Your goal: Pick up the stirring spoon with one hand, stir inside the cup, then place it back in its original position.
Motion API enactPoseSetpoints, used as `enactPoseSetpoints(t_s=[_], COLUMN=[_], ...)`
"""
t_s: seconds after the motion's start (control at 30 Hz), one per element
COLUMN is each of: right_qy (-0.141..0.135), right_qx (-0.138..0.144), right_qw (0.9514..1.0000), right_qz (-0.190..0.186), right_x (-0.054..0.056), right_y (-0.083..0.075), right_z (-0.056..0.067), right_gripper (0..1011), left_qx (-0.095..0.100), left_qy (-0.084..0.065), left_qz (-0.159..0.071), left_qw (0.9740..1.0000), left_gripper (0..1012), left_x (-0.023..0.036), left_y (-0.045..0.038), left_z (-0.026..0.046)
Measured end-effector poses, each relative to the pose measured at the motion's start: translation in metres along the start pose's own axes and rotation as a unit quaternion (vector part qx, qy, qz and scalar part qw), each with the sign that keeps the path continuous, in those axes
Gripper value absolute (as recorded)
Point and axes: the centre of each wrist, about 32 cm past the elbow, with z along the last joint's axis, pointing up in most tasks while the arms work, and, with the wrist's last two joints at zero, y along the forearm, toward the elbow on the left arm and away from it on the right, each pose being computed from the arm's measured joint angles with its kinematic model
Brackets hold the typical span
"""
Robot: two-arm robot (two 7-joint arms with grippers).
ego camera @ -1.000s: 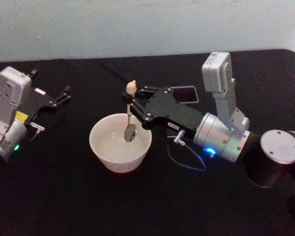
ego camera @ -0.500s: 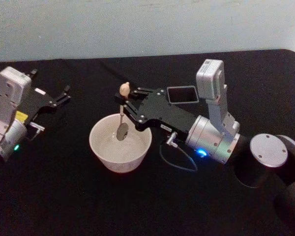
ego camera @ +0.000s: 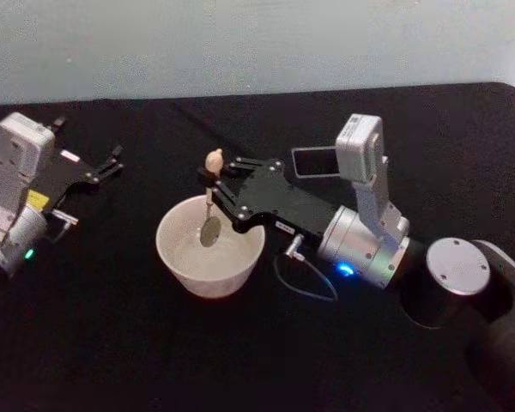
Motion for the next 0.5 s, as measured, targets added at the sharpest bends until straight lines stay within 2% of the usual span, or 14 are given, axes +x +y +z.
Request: enactPoseSetpoints(t_s=[0.5], right_qy=[0.006], right_qx=[-0.012], right_qw=[0.9999], right_qz=[-0.003], right_x=[-0.0005], right_y=[0.0009], right_z=[-0.0093], right_gripper=[166], left_qx=[0.0], left_qy=[0.0], left_qz=[0.0], left_qw=[1.0], left_gripper=[1001], left_x=[0.0], left_y=[0.0], left_z=[0.0])
